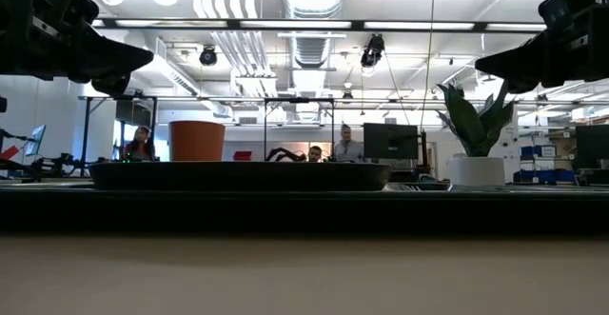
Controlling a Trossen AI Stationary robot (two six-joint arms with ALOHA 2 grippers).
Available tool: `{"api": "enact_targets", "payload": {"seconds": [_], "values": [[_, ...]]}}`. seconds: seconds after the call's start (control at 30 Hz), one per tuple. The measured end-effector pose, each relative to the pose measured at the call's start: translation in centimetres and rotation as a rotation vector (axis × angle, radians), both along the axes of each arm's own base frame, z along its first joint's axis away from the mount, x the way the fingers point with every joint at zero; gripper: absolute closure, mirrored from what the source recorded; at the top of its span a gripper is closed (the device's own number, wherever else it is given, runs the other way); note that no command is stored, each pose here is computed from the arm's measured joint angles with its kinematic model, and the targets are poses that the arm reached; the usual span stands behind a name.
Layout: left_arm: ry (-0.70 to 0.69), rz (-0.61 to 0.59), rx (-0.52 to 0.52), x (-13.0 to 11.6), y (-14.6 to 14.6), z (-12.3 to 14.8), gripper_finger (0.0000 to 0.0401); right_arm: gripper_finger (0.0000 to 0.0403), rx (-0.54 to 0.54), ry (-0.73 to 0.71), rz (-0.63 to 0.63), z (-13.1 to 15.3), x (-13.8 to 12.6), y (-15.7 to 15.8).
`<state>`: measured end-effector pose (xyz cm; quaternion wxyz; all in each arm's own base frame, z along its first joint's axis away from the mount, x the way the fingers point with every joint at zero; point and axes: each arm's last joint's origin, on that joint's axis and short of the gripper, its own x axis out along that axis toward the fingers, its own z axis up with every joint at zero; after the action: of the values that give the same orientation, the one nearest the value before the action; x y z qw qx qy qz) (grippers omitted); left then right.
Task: Pick and place plate/cup/fork/spoon on tray
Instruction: Return to Home Position
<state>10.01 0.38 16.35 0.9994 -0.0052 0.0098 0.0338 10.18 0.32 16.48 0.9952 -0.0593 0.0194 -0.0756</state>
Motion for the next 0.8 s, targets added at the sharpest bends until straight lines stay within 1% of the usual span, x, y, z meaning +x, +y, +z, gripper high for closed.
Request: {"api": "enact_targets", "payload": {"seconds": [0.5, 0.7, 0.8], "values": [[0.024, 0.0, -0.002, 0.17, 0.01, -0.19, 0.0401, 0.0394, 0.009, 0.002, -0.001, -0.02, 0.0, 0.0], [-0.022, 0.0, 0.074, -0.06, 0.0, 0.4, 0.0401, 0.0394, 0.009, 0.002, -0.001, -0.02, 0.0, 0.0], [-0.035, -0.001, 0.069, -0.26, -0.01, 0.4, 0.0401, 0.0394, 0.008, 0.002, -0.001, -0.03, 0.0, 0.0]]}}
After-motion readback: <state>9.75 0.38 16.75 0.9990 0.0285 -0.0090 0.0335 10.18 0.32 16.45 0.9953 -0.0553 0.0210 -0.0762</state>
